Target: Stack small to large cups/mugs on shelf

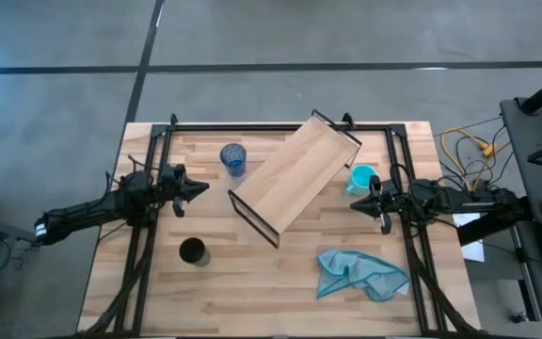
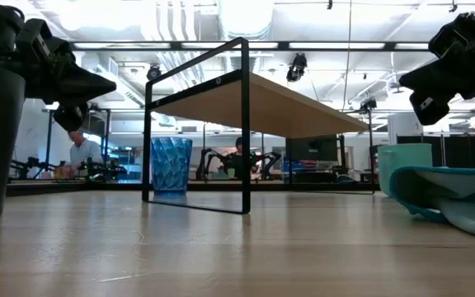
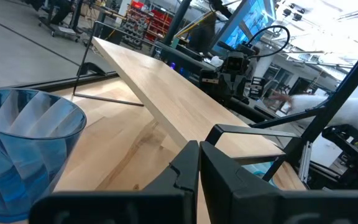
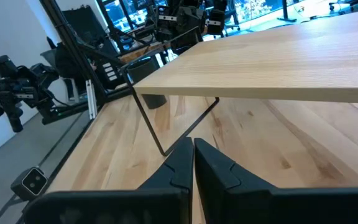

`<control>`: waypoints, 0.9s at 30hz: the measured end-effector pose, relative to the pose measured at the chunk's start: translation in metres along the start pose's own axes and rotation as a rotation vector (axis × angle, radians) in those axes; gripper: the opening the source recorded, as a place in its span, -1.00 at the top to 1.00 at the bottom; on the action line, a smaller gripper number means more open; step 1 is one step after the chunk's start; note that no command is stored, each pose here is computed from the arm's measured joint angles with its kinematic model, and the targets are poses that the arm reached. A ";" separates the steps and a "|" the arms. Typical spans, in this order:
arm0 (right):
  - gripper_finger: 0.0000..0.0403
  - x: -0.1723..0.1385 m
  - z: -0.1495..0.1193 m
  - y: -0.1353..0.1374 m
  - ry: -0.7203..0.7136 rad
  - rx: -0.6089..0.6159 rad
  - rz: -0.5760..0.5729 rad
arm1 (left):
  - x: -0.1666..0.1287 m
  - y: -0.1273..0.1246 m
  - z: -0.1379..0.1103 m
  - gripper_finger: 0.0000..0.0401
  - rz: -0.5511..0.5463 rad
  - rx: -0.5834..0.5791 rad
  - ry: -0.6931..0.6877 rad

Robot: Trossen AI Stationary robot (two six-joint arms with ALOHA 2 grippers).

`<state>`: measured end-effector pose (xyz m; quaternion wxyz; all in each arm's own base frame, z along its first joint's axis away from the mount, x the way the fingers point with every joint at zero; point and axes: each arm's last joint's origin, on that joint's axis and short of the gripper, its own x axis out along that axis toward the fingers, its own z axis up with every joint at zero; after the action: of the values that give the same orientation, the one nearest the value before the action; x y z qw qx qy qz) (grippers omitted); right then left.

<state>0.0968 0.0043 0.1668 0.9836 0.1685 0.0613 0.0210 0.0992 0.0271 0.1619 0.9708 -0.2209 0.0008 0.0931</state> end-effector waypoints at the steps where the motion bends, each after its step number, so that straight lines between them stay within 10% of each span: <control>1: 0.96 0.000 0.000 0.000 0.000 0.000 0.000 | 0.000 0.000 0.000 1.00 -0.001 0.000 0.000; 10: 0.96 -0.001 0.005 -0.006 -0.108 0.002 -0.219 | 0.000 0.000 0.000 1.00 0.000 0.000 0.000; 27: 0.96 -0.001 0.005 -0.006 -0.102 -0.083 -0.227 | 0.000 0.000 0.000 1.00 0.002 0.028 0.005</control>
<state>0.0967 -0.0028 0.1700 0.9876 0.1205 0.0290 -0.0966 0.0992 0.0271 0.1614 0.9737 -0.2075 0.0047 0.0935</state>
